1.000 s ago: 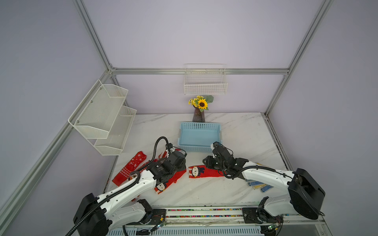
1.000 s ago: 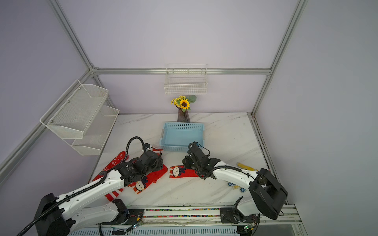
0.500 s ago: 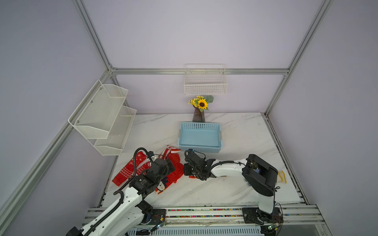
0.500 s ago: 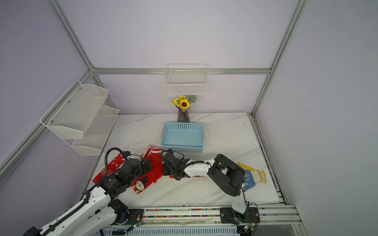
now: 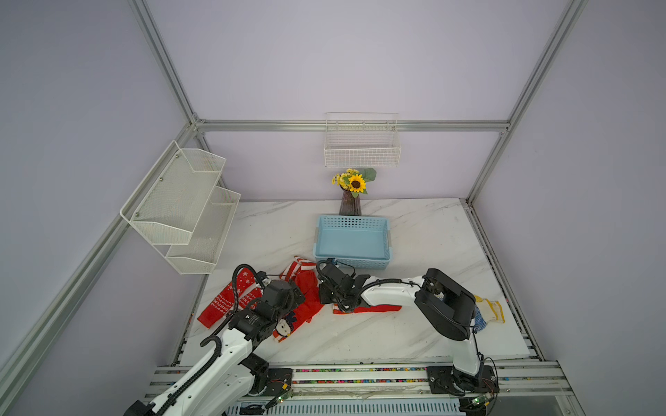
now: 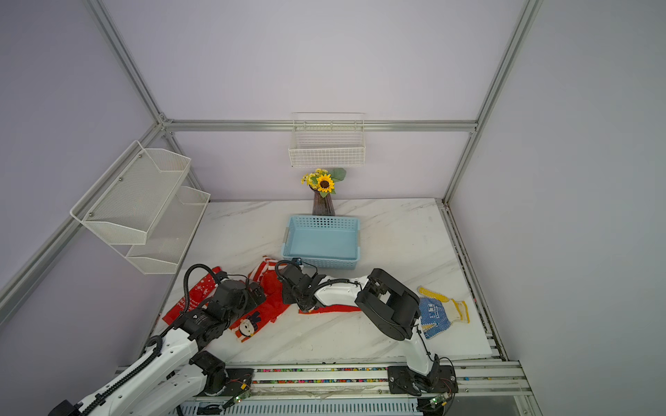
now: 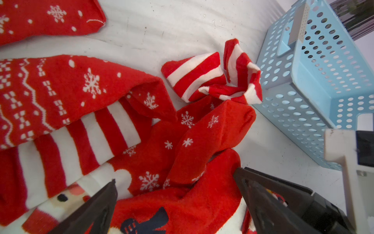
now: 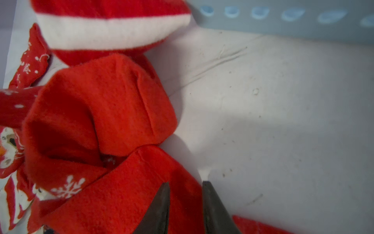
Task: Place the socks together as a pair
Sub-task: Pick up the sock.
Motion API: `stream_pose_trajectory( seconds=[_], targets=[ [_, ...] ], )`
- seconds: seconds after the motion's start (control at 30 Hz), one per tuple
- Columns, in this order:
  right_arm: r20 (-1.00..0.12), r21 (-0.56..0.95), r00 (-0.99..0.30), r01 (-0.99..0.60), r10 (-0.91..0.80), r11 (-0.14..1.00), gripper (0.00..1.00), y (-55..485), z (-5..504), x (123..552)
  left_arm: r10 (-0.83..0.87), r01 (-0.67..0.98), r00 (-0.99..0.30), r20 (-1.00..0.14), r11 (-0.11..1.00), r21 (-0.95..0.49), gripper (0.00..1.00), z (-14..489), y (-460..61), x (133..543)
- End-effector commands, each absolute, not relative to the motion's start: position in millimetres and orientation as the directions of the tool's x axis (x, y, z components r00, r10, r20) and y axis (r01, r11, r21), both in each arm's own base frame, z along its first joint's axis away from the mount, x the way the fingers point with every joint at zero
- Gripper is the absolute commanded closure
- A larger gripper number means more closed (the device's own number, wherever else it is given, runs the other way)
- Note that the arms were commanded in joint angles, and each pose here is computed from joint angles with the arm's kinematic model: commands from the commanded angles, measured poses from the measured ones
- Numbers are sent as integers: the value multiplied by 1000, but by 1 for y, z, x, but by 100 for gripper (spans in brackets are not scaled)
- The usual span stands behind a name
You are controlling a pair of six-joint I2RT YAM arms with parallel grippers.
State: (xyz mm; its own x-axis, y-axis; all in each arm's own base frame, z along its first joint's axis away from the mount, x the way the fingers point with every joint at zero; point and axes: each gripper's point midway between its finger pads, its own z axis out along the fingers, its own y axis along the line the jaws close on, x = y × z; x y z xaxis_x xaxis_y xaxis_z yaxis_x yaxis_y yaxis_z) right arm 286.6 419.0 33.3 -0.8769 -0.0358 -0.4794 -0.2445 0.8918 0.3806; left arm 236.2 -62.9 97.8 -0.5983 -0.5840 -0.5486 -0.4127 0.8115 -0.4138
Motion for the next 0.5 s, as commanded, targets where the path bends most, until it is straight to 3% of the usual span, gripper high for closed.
stream_pose_trajectory(
  seconds=[0.0, 0.23, 0.47],
  targets=[
    [-461, 279, -883, -235, -84, 931, 67, 403, 17, 286, -614, -448, -583, -532, 790, -419, 0, 90, -59, 235],
    [-404, 176, -901, -245, -158, 953, 70, 392, -7, 269, -622, -484, -566, -542, 782, -392, 0, 86, -51, 233],
    [-384, 180, -909, -244, -160, 953, 87, 395, -18, 256, -603, -498, -579, -548, 794, -348, 0, 83, -47, 235]
  ],
)
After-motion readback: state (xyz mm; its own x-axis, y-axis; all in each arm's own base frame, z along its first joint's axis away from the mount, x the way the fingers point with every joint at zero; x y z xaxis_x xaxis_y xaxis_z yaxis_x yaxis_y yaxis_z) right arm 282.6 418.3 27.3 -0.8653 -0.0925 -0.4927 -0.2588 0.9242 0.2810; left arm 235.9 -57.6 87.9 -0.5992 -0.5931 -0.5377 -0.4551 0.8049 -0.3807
